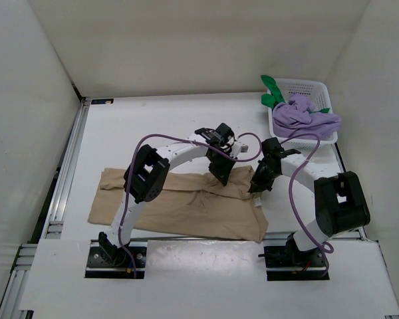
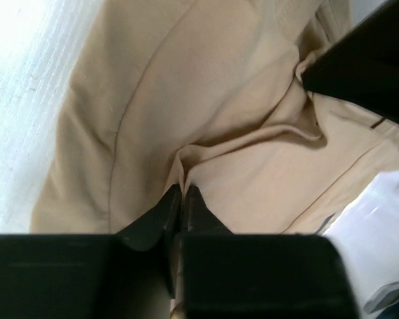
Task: Fold and stack the t-shirts
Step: Fold the other side of the tshirt into a rectangle
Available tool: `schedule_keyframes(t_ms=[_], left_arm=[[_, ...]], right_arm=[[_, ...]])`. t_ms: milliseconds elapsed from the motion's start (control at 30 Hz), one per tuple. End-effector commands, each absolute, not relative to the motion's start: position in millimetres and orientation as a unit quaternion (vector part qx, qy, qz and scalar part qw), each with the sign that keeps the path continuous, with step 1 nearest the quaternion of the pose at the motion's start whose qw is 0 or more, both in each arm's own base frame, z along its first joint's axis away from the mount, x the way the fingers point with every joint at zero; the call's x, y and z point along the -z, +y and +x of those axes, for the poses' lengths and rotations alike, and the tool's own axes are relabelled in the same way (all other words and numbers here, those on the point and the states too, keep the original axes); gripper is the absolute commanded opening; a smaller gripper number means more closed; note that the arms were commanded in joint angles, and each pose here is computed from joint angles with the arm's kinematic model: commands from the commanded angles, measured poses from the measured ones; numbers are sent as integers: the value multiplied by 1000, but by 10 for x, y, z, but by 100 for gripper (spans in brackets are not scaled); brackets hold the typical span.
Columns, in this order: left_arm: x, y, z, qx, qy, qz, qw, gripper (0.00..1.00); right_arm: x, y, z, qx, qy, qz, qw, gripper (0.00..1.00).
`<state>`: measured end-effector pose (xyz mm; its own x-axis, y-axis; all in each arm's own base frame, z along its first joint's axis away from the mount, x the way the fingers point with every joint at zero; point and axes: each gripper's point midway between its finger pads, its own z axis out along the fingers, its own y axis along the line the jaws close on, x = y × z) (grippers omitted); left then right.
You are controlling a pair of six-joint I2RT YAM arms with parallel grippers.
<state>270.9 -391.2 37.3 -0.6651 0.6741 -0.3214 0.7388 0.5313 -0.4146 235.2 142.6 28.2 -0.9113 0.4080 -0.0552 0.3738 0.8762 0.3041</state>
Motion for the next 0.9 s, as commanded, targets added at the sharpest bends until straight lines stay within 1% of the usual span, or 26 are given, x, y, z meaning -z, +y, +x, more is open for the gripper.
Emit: schedule_keyframes(t_ms=[0,67,133,200,233,267,367,567,733,767,800,833,867], left_arm=[[-650,-3995,2703,278,860,419,84,10],[-724,-3945,2690,271,863,418,85,10],[-928,-3891,2752,268,864,414,106,10],[-1066,-3839,2764,259,865,413,120,10],[-1250,-3838,2763,266,859,415,138,10],[-1283,-3795,2745,262,860,415,142,10],[-1478,-3714,2668,267,855,416,157,10],[-1411,-3490,2451,259,862,414,134,10],[-1082,-3320,2180,241,872,417,82,10],[-1046,-3297,2158,239,874,417,77,10],[-971,-3291,2105,235,874,420,65,11],[-863,-3262,2031,229,876,422,49,15],[-842,-3268,2014,233,875,422,46,16]], right_arm=[[-306,1455,2375,-154,966,197,62,0],[-397,1431,2418,-152,966,192,80,0],[-478,1361,2465,-136,967,190,99,0],[-618,1359,2460,-125,971,161,121,0],[-637,1340,2430,-116,973,158,124,0],[-724,1338,2438,-107,973,144,144,0],[-849,1349,2326,-100,974,126,159,0],[-806,1371,2002,-93,977,114,152,0],[-625,1447,1855,-92,982,102,128,0],[-626,1456,1874,-90,982,99,135,0],[-600,1452,1869,-86,983,99,131,0],[-574,1432,1876,-78,983,99,130,0],[-573,1428,1875,-78,984,95,130,0]])
